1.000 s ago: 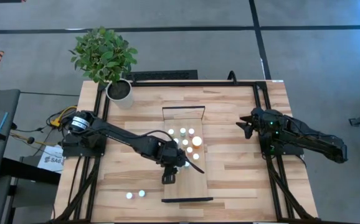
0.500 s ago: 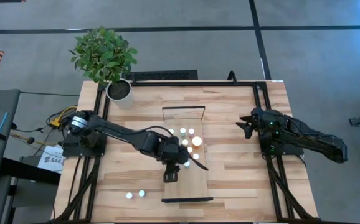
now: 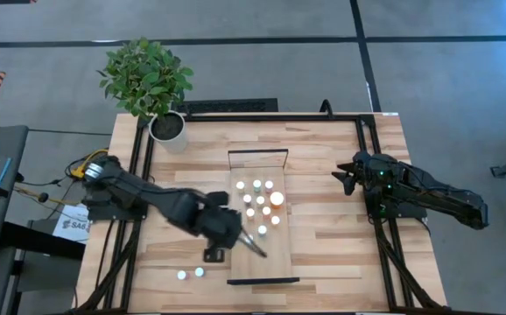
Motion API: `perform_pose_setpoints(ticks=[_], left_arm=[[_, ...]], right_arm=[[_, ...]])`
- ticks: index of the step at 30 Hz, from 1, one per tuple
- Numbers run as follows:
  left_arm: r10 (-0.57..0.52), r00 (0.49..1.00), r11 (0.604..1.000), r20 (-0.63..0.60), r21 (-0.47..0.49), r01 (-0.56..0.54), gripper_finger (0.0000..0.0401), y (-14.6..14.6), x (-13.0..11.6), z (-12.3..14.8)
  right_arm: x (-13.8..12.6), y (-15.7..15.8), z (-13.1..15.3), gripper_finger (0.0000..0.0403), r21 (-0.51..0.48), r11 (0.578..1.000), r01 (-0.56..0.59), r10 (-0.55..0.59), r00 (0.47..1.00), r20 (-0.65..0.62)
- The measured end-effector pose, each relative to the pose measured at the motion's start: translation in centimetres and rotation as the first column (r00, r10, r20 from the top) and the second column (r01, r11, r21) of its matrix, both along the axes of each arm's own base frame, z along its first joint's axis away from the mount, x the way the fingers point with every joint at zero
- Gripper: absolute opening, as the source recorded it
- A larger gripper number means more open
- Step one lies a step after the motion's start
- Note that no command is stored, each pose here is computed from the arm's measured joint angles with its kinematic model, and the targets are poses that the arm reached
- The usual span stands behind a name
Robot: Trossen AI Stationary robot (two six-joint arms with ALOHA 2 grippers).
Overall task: Pick and place medicine bottles onto shelf by color
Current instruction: Put the pink pill bottle on the shelf
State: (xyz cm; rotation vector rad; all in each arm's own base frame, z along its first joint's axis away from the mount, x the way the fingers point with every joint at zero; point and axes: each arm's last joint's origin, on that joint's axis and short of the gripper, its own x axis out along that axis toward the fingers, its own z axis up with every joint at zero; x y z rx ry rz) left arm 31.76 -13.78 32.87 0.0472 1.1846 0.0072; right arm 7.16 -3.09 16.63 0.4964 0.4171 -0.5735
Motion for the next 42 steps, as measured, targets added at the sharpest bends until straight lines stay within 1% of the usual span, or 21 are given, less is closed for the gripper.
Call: perform_pose_setpoints(ticks=[5,8,11,13,15,18,20,23,25,28,30,34,36,40,42], left_arm=[[0.043,0.999,0.997,-0.027,0.064,-0.041,0.0172,-1.4,-4.2,0.6],[0.082,0.995,0.995,-0.064,0.06,-0.079,0.0172,-2.0,-6.9,-0.1],[0.109,0.991,0.994,-0.072,0.019,-0.108,0.0172,-2.8,-9.5,-1.3],[0.131,0.989,0.991,-0.074,-0.026,-0.133,0.0172,-3.2,-11.2,-2.4],[0.154,0.985,0.982,-0.074,-0.096,-0.161,0.0172,-3.5,-12.7,-3.6],[0.188,0.979,0.957,-0.079,-0.21,-0.201,0.0172,-3.7,-14.2,-5.3],[0.206,0.975,0.938,-0.085,-0.268,-0.221,0.0172,-3.8,-14.9,-6.3],[0.214,0.974,0.921,-0.08,-0.317,-0.228,0.0172,-4.3,-15.5,-7.7],[0.192,0.979,0.918,-0.066,-0.339,-0.203,0.0172,-4.8,-15.8,-8.5],[0.157,0.987,0.914,-0.032,-0.375,-0.157,0.0172,-5.8,-16.0,-8.8],[0.143,0.99,0.92,0.01,-0.371,-0.129,0.0172,-6.3,-16.2,-8.8],[0.124,0.982,0.939,0.145,-0.336,-0.069,0.0172,-7.2,-16.4,-8.7],[0.123,0.973,0.937,0.195,-0.344,-0.05,0.0172,-7.9,-16.2,-8.8],[0.111,0.964,0.932,0.243,-0.362,-0.016,0.0172,-9.6,-16.0,-9.6],[0.088,0.966,0.937,0.243,-0.35,0.003,0.0172,-10.3,-16.1,-10.3]], right_arm=[[0.0,0.0,0.0,0.0234,0.0,1.0,0.0,0.0,1.0,0.0],[0.0,0.0,0.0,0.0234,0.0,1.0,0.0,0.0,1.0,0.0],[0.0,0.0,0.0,0.0234,0.0,1.0,-0.001,0.001,1.0,0.0],[0.0,0.0,0.0,0.0234,0.0,1.0,0.0,0.0,1.0,0.0],[0.0,0.0,0.0,0.0234,0.0,1.0,0.0,0.0,1.0,0.0],[0.0,0.0,0.0,0.0234,0.0,1.0,0.0,0.0,1.0,0.0],[0.0,0.0,0.0,0.0234,0.0,1.0,0.0,0.0,1.0,0.0],[0.0,0.0,0.0,0.0234,0.0,1.0,0.0,0.0,1.0,0.0],[0.0,0.0,0.0,0.0234,0.0,1.0,0.0,0.0,1.0,0.0],[0.0,0.0,0.0,0.0234,0.0,1.0,0.0,0.0,1.0,0.0],[0.0,0.0,0.0,0.0234,0.0,1.0,0.0,0.0,1.0,0.0],[0.0,0.0,0.0,0.0234,0.0,1.0,-0.001,0.001,1.0,0.0],[0.0,0.0,0.0,0.0234,0.0,1.0,0.0,0.0,1.0,0.0],[0.0,0.0,0.0,0.0234,0.0,1.0,0.0,0.0,1.0,-0.001],[0.0,0.0,0.0,0.0234,0.0,1.0,-0.001,0.001,1.0,0.0]])
